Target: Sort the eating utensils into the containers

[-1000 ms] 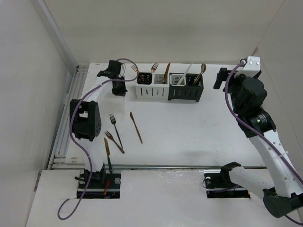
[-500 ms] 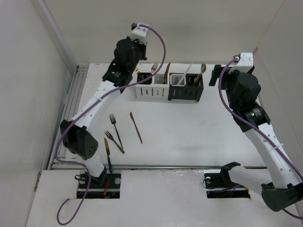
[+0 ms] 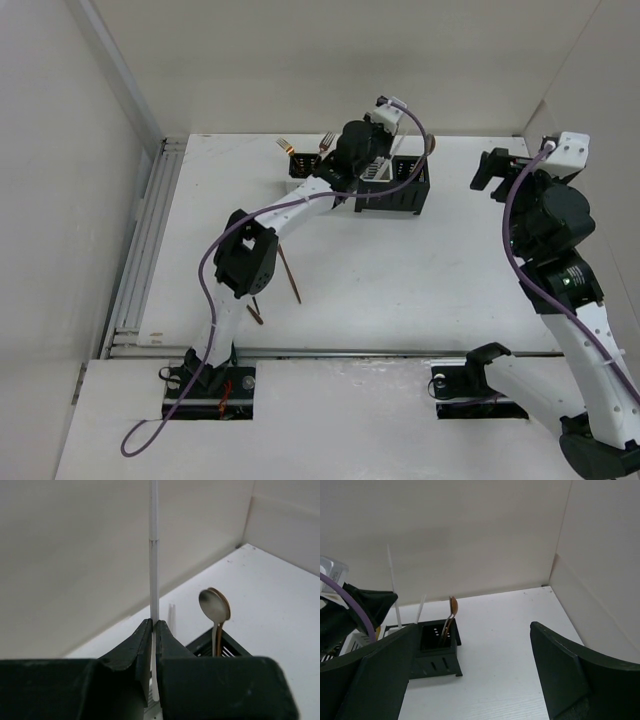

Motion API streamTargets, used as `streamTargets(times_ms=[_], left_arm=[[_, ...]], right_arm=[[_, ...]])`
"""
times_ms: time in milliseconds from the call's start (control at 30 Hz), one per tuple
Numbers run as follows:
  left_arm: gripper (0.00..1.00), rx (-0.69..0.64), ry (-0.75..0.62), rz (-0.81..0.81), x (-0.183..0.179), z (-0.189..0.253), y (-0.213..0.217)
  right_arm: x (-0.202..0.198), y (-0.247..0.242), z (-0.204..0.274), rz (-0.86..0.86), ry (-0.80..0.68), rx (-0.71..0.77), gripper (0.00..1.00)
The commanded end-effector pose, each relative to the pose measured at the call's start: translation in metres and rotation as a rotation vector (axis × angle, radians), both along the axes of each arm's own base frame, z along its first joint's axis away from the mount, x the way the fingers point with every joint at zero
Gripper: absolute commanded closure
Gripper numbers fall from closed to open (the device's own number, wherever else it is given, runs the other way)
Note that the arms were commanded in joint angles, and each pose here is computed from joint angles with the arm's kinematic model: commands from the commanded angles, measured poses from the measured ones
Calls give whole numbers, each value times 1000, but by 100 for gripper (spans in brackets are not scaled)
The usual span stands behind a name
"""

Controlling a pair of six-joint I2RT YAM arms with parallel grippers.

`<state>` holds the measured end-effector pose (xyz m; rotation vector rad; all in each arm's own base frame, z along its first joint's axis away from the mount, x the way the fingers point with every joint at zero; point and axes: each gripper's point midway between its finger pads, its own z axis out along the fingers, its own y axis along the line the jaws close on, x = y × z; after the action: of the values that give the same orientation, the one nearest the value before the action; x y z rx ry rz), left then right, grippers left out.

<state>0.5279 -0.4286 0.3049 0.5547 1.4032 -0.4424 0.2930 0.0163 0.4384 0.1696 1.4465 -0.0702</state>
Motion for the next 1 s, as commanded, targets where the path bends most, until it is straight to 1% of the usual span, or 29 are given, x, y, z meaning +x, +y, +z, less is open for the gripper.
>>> streamTargets(times_ms=[0, 100, 167, 267, 333, 367, 400, 467, 500, 533, 600, 633, 667, 700, 733, 767, 800, 833, 867, 900, 933, 967], left_arm=[[100, -166, -117, -15, -12, 72, 7], [100, -132, -61, -14, -11, 39, 6], [100, -144, -41, 0, -9, 34, 7], [100, -117, 12, 24, -9, 8, 6], [100, -108, 73, 60, -7, -10, 10], [90, -93, 90, 61, -9, -15, 12], [80, -92, 107, 61, -12, -16, 14], [53, -77, 125, 74, -15, -25, 19], [43, -79, 135, 74, -17, -25, 21], [30, -94, 119, 72, -20, -11, 23], [22, -112, 101, 90, -21, 13, 28], [20, -107, 124, 143, -15, 20, 42], [19, -111, 123, 171, -13, 32, 47], [19, -164, 86, 212, -7, 73, 61], [19, -157, 107, 257, -6, 82, 75], [19, -177, 94, 357, 2, 97, 103], [18, -197, 79, 415, 2, 115, 122], [18, -202, 77, 470, 2, 122, 140], [17, -216, 87, 540, -3, 134, 173], [17, -224, 96, 610, -6, 136, 197], [17, -203, 133, 652, -8, 122, 216], [17, -203, 153, 682, -22, 130, 241]], right_arm=[[-5, -12, -3, -56, 13, -7, 4], [-6, -14, -3, -68, 15, -15, 4], [-6, -14, -3, -68, 15, -15, 4], [-5, -10, 1, -42, 14, -18, 4], [-5, -10, 4, -42, 21, -21, 4], [-3, -9, -1, -42, 43, -29, 4], [-4, -9, 3, -42, 33, -25, 4], [-4, -8, 1, -31, 41, -29, 4], [-3, -6, 2, -19, 40, -31, 4], [-3, -4, 2, -10, 40, -32, 3], [2, 7, -2, 46, 72, -58, 1], [4, 11, -5, 65, 94, -75, 0], [8, 14, -10, 78, 120, -85, 0], [10, 20, -21, 101, 167, -101, 0], [18, 24, -30, 102, 207, -94, 0], [21, 30, -39, 116, 238, -97, 0], [23, 41, -47, 153, 264, -100, 0], [29, 51, -59, 171, 302, -104, 0], [32, 61, -68, 192, 324, -89, 0], [34, 69, -74, 205, 338, -84, 0], [33, 90, -83, 257, 354, -85, 0], [39, 108, -99, 287, 393, -82, 0]])
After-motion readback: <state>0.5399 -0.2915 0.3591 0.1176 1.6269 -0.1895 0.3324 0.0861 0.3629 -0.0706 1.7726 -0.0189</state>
